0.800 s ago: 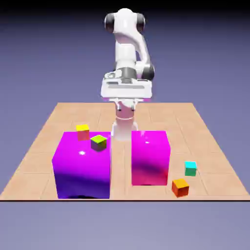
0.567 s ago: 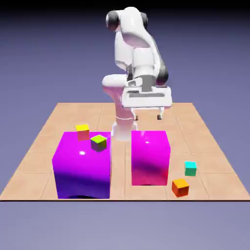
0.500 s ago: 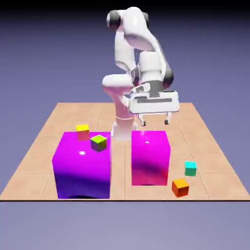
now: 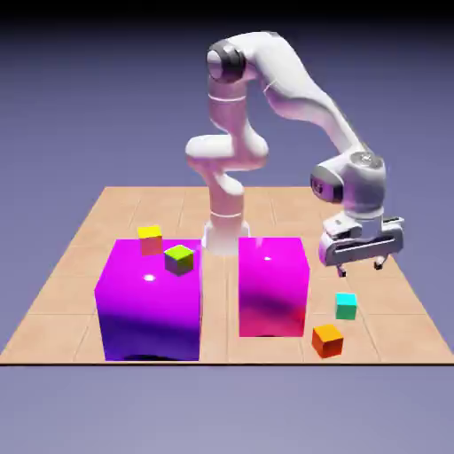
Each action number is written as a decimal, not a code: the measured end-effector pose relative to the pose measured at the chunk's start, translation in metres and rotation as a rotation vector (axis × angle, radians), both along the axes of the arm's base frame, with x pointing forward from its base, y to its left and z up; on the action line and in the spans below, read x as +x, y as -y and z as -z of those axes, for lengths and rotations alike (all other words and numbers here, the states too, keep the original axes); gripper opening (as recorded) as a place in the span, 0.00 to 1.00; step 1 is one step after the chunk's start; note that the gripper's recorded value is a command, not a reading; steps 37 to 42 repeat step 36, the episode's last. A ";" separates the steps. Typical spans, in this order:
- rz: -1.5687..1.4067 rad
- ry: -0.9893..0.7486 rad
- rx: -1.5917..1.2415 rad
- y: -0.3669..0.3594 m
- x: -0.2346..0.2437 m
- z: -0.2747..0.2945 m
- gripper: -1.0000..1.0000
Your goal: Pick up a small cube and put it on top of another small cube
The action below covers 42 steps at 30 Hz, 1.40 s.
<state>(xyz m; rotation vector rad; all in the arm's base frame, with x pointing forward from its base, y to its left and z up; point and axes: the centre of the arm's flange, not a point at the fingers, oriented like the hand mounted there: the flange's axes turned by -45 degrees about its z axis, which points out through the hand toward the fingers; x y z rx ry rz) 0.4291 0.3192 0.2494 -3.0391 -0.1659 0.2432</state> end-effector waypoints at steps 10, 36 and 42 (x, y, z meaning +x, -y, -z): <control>0.209 -0.267 -0.093 0.004 -0.014 0.104 0.50; 0.466 -0.280 -0.059 0.091 0.113 0.077 1.00; 0.466 -0.280 -0.059 0.091 0.113 0.077 1.00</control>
